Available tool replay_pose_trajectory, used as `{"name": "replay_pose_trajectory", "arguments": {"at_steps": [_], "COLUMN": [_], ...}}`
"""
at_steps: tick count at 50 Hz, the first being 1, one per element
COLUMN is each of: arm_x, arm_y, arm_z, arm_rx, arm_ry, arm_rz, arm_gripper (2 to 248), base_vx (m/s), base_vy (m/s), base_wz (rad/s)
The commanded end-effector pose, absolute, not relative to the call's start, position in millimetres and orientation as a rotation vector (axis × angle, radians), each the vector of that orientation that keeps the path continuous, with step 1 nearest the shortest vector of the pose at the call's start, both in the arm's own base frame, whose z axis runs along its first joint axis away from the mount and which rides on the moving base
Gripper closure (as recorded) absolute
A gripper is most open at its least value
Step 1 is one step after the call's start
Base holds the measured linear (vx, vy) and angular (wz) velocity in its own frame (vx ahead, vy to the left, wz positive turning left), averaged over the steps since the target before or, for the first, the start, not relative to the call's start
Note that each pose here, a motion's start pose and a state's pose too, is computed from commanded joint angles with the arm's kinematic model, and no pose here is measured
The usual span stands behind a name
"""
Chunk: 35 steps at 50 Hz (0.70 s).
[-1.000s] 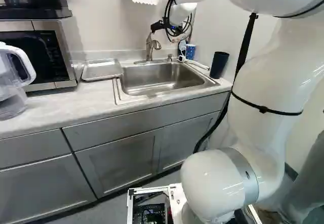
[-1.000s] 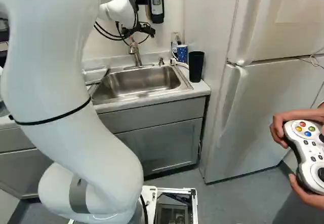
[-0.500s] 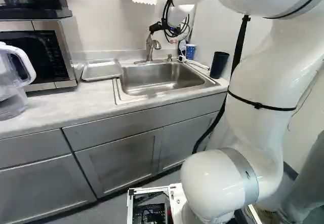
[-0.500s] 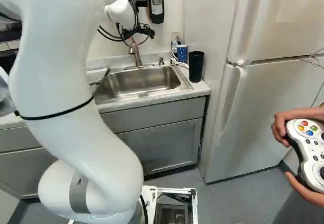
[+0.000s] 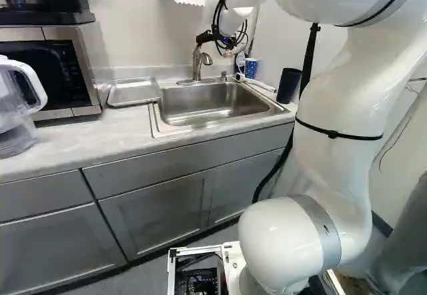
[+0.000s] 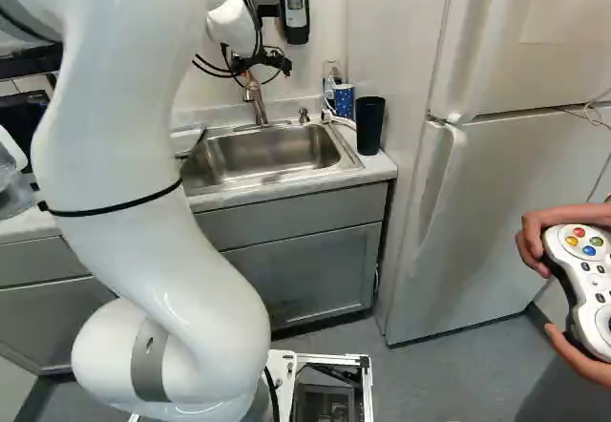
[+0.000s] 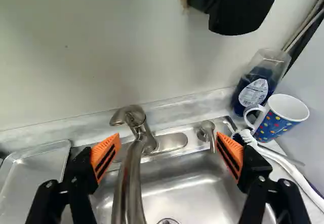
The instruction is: Rinse the cup and place it in the tray
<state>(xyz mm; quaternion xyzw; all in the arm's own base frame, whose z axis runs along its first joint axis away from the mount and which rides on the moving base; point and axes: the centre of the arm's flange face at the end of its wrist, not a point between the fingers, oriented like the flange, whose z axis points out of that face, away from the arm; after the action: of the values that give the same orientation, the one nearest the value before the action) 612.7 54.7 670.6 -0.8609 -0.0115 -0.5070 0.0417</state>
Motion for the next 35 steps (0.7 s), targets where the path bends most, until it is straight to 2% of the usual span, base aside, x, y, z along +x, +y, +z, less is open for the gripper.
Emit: {"name": "replay_pose_trajectory", "arguments": {"at_steps": [35], "arm_x": [630.9], "arm_y": [55.0], "arm_z": [668.6], "arm_rx": [-2.637], "arm_ry": [-0.033], "arm_rz": [-1.549], "arm_gripper": [3], "base_vx": [0.0], "base_vy": [0.0], "base_wz": [0.0]}}
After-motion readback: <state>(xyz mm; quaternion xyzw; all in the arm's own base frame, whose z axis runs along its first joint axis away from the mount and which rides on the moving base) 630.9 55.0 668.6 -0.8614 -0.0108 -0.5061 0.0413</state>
